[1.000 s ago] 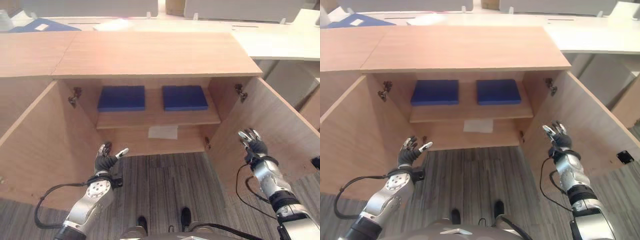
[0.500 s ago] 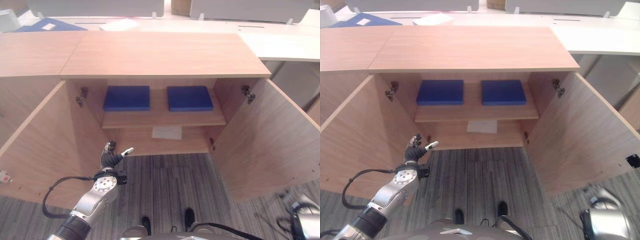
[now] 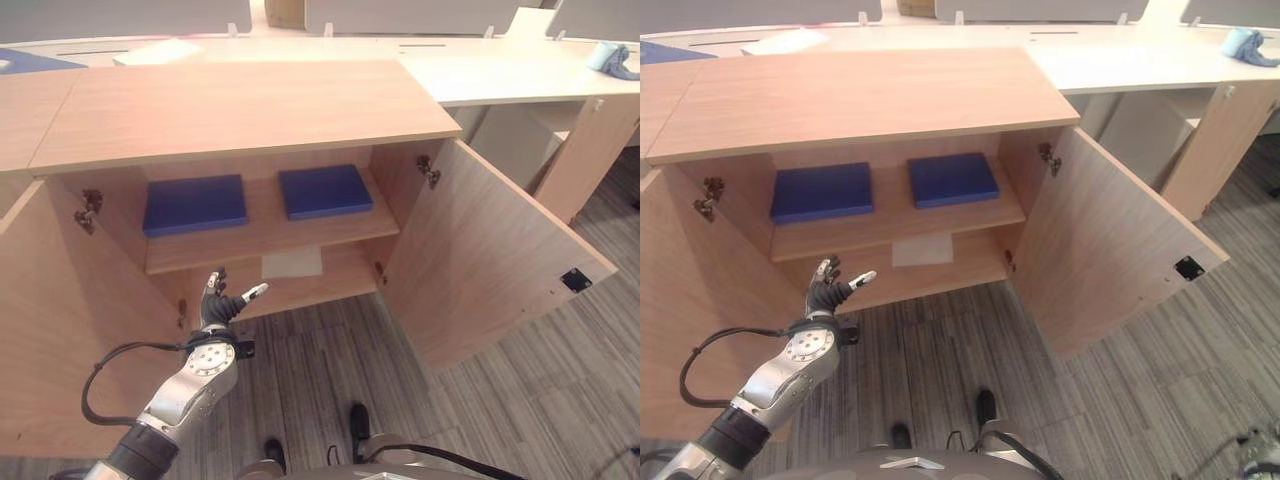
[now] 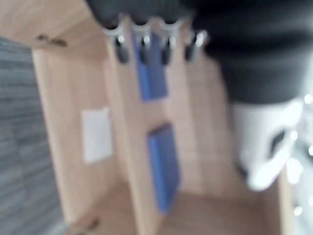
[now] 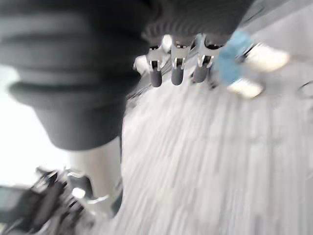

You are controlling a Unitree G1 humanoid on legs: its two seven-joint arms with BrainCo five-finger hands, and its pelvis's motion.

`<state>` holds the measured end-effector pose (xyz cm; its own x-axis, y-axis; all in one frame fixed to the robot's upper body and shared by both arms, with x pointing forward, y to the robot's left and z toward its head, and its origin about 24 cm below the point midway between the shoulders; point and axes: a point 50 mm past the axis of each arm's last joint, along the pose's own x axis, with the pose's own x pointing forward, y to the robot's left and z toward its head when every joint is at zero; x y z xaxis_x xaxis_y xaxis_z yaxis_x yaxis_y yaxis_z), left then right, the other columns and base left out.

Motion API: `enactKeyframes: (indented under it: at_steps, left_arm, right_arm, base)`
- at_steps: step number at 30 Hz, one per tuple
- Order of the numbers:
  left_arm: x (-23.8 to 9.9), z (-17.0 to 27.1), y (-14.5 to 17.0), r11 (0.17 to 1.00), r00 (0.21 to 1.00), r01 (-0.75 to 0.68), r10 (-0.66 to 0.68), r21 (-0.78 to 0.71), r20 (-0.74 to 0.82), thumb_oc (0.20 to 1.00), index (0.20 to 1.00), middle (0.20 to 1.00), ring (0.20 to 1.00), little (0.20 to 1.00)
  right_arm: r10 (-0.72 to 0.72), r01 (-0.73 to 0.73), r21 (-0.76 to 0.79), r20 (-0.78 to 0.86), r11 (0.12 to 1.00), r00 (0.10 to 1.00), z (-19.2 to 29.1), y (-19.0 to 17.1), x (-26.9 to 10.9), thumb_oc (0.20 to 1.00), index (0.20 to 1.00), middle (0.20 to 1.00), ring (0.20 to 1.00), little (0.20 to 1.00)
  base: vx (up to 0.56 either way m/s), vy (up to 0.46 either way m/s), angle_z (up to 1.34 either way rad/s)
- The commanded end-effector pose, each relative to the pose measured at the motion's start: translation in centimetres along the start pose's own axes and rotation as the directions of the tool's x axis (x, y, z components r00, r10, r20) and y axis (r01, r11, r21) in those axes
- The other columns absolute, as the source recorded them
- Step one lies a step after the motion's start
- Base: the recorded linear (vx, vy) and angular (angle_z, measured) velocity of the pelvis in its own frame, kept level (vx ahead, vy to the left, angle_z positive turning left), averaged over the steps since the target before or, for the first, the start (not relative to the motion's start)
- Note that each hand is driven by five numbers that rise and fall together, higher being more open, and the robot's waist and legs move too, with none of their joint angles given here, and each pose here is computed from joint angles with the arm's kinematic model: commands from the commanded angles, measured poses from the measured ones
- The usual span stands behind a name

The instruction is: Put the empty folder in the office cabinet

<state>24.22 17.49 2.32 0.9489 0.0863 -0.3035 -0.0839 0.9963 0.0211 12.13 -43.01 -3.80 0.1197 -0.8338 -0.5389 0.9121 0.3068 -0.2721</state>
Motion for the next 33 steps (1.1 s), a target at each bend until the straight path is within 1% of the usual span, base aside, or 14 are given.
enactKeyframes:
  at_steps: [1,5,7,8,12,18,21,26,27,28,29,30,31,33]
  left_arm:
    - [0.0,2.1,1.3,1.000,0.995,0.010,-0.011,0.013,0.100,1.000,1.000,1.000,1.000,1.000]
    - [-0.1,1.4,1.7,1.000,0.996,0.019,-0.020,0.015,0.088,1.000,1.000,1.000,1.000,1.000]
    - [0.0,1.2,1.6,0.999,0.996,0.030,-0.031,0.016,0.086,1.000,1.000,1.000,1.000,1.000]
    - [0.0,1.2,1.5,0.999,0.995,0.040,-0.041,0.016,0.087,1.000,1.000,1.000,1.000,1.000]
    - [0.1,1.0,1.1,0.998,0.994,0.062,-0.064,0.019,0.086,1.000,1.000,1.000,1.000,1.000]
    - [0.3,0.3,0.6,0.995,0.992,0.097,-0.099,0.023,0.076,1.000,1.000,1.000,1.000,1.000]
    - [0.3,0.2,0.4,0.994,0.991,0.104,-0.106,0.024,0.076,1.000,1.000,1.000,1.000,1.000]
    - [0.2,0.0,0.1,0.993,0.990,0.116,-0.117,0.013,0.084,1.000,1.000,1.000,1.000,1.000]
    - [0.1,-0.1,-0.1,0.993,0.989,0.116,-0.116,0.008,0.089,1.000,1.000,1.000,1.000,1.000]
    - [0.0,-0.2,-0.1,0.993,0.989,0.114,-0.114,0.005,0.090,1.000,1.000,1.000,1.000,1.000]
    - [0.0,-0.2,-0.1,0.993,0.989,0.114,-0.114,0.005,0.090,1.000,1.000,1.000,1.000,1.000]
    - [-0.1,-0.3,-0.2,0.994,0.990,0.111,-0.110,0.001,0.090,1.000,1.000,1.000,1.000,1.000]
    - [-0.2,-0.4,-0.3,0.995,0.991,0.097,-0.096,-0.005,0.093,1.000,1.000,1.000,1.000,1.000]
    - [-0.3,-0.4,-0.4,0.997,0.992,0.083,-0.082,-0.009,0.098,1.000,1.000,1.000,1.000,1.000]
  right_arm:
    - [0.288,-0.282,-0.090,0.494,0.955,0.820,10.6,5.3,-2.8,1.000,1.000,1.000,1.000,1.000]
    - [0.492,-0.482,-0.198,0.612,0.853,0.619,13.7,9.4,-6.4,1.000,1.000,1.000,1.000,1.000]
    - [0.532,-0.535,-0.207,0.622,0.819,0.574,14.4,10.6,-7.4,1.000,1.000,1.000,1.000,1.000]
    - [0.572,-0.581,-0.231,0.638,0.780,0.515,14.8,11.7,-8.4,1.000,1.000,1.000,1.000,1.000]
    - [0.621,-0.643,-0.256,0.650,0.721,0.438,15.8,14.0,-10.4,1.000,1.000,1.000,1.000,1.000]
    - [0.722,-0.758,-0.300,0.620,0.579,0.307,15.8,17.8,-13.7,1.000,1.000,1.000,1.000,1.000]
    - [0.743,-0.797,-0.285,0.609,0.533,0.279,15.5,18.6,-14.5,1.000,1.000,1.000,1.000,1.000]
    - [0.863,-0.938,-0.255,0.499,0.236,0.081,11.7,21.9,-18.8,1.000,1.000,1.000,1.000,1.000]
    - [0.896,-0.970,-0.226,0.445,0.094,-0.016,9.7,22.7,-20.6,1.000,1.000,1.000,1.000,1.000]
    - [0.910,-0.981,-0.194,0.408,0.014,-0.068,8.3,22.9,-21.5,1.000,1.000,1.000,1.000,1.000]
    - [0.910,-0.981,-0.194,0.408,0.014,-0.068,8.3,22.9,-21.5,1.000,1.000,1.000,1.000,1.000]
    - [0.919,-0.984,-0.173,0.378,-0.051,-0.114,6.8,23.1,-22.5,1.000,1.000,1.000,1.000,1.000]
    - [0.930,-0.972,-0.137,0.294,-0.188,-0.222,3.1,23.0,-25.1,1.000,1.000,1.000,1.000,1.000]
    - [0.931,-0.955,-0.124,0.218,-0.271,-0.293,-0.2,22.4,-26.9,1.000,1.000,1.000,1.000,1.000]
  base:
    - [0.00,0.010,0.09]
    - [0.01,0.001,0.03]
    - [0.00,0.001,0.19]
    - [-0.01,0.002,0.16]
    - [0.00,0.002,-0.02]
    - [0.00,0.000,-0.01]
    - [0.00,0.000,0.00]
    - [-0.03,0.019,-0.19]
    - [-0.03,0.026,-0.36]
    - [-0.02,0.019,-0.20]
    - [-0.01,0.011,-0.15]
    - [-0.01,0.015,-0.12]
    - [-0.02,0.020,-0.15]
    - [-0.03,0.021,-0.13]
